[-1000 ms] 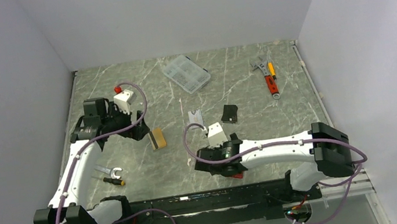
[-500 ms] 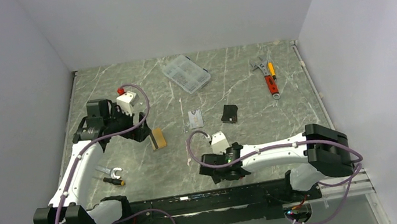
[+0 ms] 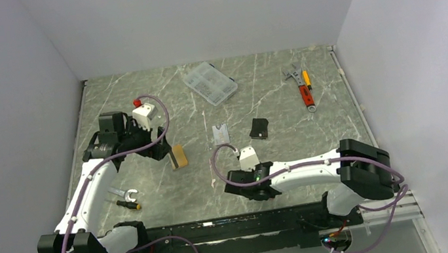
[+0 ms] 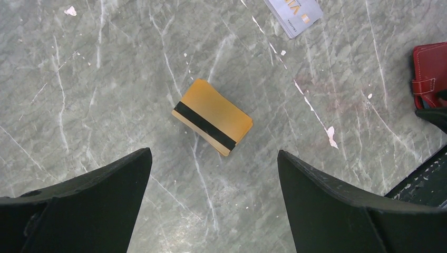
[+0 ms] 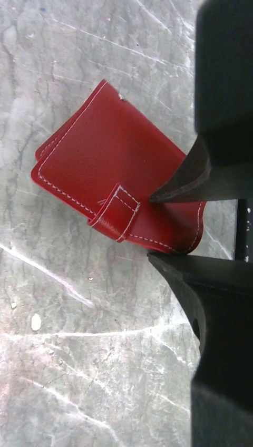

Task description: Put the credit cards into the card holder

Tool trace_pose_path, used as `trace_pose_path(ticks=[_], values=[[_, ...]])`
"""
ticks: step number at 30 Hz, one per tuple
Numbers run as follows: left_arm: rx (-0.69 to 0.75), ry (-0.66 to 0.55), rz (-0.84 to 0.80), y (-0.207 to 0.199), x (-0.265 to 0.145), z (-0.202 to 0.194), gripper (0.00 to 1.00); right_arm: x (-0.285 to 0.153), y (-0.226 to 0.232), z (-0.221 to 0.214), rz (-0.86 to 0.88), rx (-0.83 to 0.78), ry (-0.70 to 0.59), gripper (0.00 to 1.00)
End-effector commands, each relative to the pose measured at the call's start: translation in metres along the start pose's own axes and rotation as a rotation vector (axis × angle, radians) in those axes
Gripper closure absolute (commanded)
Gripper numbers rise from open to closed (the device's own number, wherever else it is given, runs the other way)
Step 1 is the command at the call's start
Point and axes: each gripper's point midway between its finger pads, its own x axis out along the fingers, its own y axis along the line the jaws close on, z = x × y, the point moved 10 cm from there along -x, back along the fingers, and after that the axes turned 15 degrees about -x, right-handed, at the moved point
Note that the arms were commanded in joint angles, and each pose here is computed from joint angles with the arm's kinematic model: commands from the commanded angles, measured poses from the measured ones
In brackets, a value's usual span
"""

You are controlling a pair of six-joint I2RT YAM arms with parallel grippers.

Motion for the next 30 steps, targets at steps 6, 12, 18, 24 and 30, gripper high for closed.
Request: trace_pose_path(ticks=[6,12,18,24,30], values=[[0.02,-0.028,-0.069,-0.013,-0.001,0.011,0.09,0.006,-0.014,-0.001,-0.05,0.002,0.022,0.97],[0.027,-0.021,-0.124,-0.022,0.005,0.016,0.1,-0.024,-0.014,0.034,0.033,-0.025,-0.113,1.0],[0.031,-0.001,-0.296,-0.041,0.009,0.021,0.01,-0.079,-0.021,0.068,0.358,-0.066,-0.366,1.0],[-0.017,0.041,-0.534,-0.061,0.011,0.016,0.01,-0.117,-0.048,0.091,0.717,0.026,-0.619,1.0],[-0.067,0.06,-0.707,-0.069,0.012,0.003,0.01,-0.142,-0.078,0.113,0.961,0.081,-0.847,1.0]])
